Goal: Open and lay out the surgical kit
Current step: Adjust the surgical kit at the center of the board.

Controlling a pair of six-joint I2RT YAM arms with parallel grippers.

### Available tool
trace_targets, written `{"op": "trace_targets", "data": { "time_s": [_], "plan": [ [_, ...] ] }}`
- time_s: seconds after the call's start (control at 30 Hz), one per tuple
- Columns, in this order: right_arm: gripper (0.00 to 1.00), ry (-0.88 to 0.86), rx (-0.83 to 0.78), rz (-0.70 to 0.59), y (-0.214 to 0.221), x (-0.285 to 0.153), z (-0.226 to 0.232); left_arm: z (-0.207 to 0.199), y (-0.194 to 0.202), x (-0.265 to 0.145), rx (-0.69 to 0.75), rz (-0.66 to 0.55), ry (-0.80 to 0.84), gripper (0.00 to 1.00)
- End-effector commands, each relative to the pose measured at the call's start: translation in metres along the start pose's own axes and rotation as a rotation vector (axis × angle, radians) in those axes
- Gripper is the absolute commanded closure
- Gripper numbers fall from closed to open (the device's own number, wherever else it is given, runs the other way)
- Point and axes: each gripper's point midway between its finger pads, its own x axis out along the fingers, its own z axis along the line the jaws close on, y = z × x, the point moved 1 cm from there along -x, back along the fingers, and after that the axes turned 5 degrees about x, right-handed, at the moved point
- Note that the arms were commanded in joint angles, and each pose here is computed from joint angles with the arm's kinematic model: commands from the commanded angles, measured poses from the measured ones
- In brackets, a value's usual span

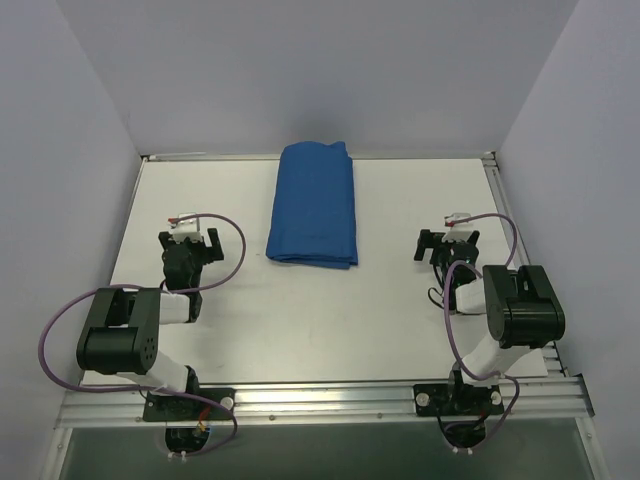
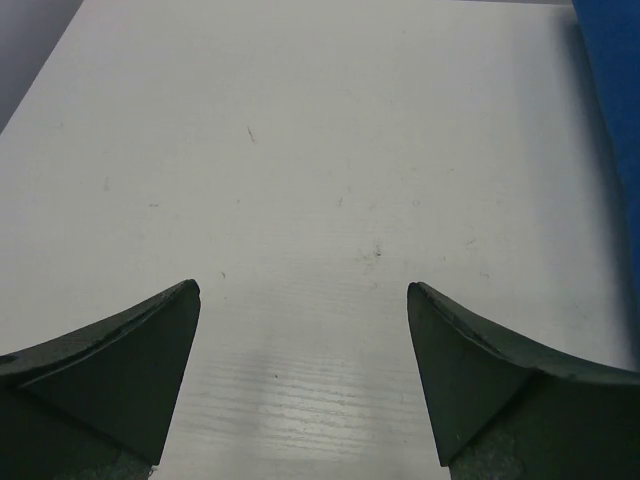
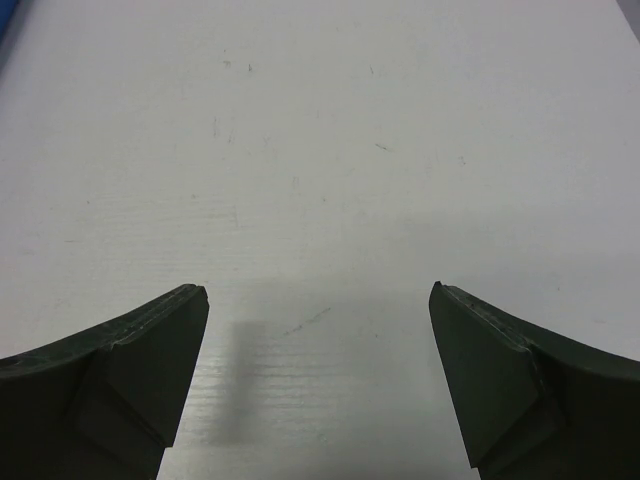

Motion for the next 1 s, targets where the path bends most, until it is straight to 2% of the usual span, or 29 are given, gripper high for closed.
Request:
{"op": "trace_targets", "data": {
  "time_s": [0.0, 0.27, 0.33, 0.37, 0.4, 0.43, 0.47, 0.5, 0.53, 0.57, 0.6, 0.63, 0.67, 0.7, 0.73, 0.77, 0.8, 0.83, 0.9, 0.93, 0.97],
  "plan": [
    [0.00, 0.010, -0.019, -0.194, -0.052, 0.004, 0.000, 0.004, -0.021, 0.007, 0.016, -0.060, -0.018, 0.06],
    [0.00, 0.004, -0.013, -0.197, -0.053, 0.005, 0.002, 0.012, -0.033, 0.002, 0.013, -0.063, -0.067, 0.06],
    [0.00, 0.100, 0.016, -0.194, -0.054, 0.005, -0.011, 0.015, -0.051, -0.002, 0.010, -0.060, -0.093, 0.06],
    [0.00, 0.131, 0.018, -0.188, -0.057, 0.004, -0.014, 0.021, -0.053, -0.008, 0.009, -0.019, -0.132, 0.06],
    [0.00, 0.163, 0.023, -0.202, -0.073, 0.005, -0.018, 0.026, -0.058, -0.009, -0.006, -0.002, -0.161, 0.06],
    [0.00, 0.212, -0.002, -0.081, -0.063, -0.001, -0.014, 0.029, -0.080, -0.007, -0.071, -0.022, -0.195, 0.06],
    [0.00, 0.241, 0.018, -0.046, -0.070, 0.001, -0.011, 0.036, -0.075, -0.013, -0.097, 0.041, -0.241, 0.06],
    [0.00, 0.256, 0.061, -0.081, -0.110, 0.011, -0.004, 0.049, -0.077, -0.018, -0.144, 0.065, -0.333, 0.06],
    [0.00, 0.246, 0.146, 0.042, -0.096, 0.011, 0.004, 0.051, -0.106, -0.016, -0.299, 0.027, -0.379, 0.06],
    [0.00, 0.199, 0.195, 0.074, -0.103, 0.017, 0.015, 0.058, -0.086, -0.030, -0.340, 0.161, -0.445, 0.06],
    [0.00, 0.166, 0.245, 0.137, -0.109, 0.029, 0.025, 0.059, -0.090, -0.033, -0.417, 0.196, -0.454, 0.06],
    [0.00, -0.009, 0.343, 0.206, -0.109, 0.038, 0.053, 0.052, -0.109, -0.028, -0.502, 0.197, -0.399, 0.06],
    [0.00, -0.115, 0.358, 0.251, -0.113, 0.044, 0.070, 0.052, -0.107, -0.024, -0.527, 0.241, -0.325, 0.06],
    [0.00, -0.158, 0.379, 0.294, -0.114, 0.052, 0.082, 0.028, -0.114, -0.021, -0.558, 0.260, -0.145, 0.06],
    [0.00, -0.201, 0.397, 0.323, -0.121, 0.068, 0.096, 0.017, -0.122, -0.020, -0.537, 0.236, -0.058, 0.06],
    [0.00, -0.293, 0.446, 0.343, -0.126, 0.069, 0.117, 0.003, -0.141, -0.014, -0.536, 0.145, 0.061, 0.06],
    [0.00, -0.331, 0.484, 0.366, -0.118, 0.079, 0.126, -0.001, -0.142, -0.012, -0.563, 0.136, 0.106, 0.06],
    [0.01, -0.378, 0.510, 0.333, -0.136, 0.089, 0.137, -0.007, -0.142, -0.008, -0.639, 0.153, 0.138, 0.06],
    [0.07, -0.503, 0.540, 0.403, -0.134, 0.094, 0.170, -0.014, -0.131, 0.013, -0.694, 0.213, 0.203, 0.06],
    [0.09, -0.508, 0.547, 0.495, -0.106, 0.103, 0.178, -0.025, -0.128, 0.017, -0.711, 0.257, 0.283, 0.06],
    [0.10, -0.551, 0.527, 0.481, -0.120, 0.108, 0.191, -0.032, -0.109, 0.029, -0.717, 0.322, 0.302, 0.06]
  ]
}}
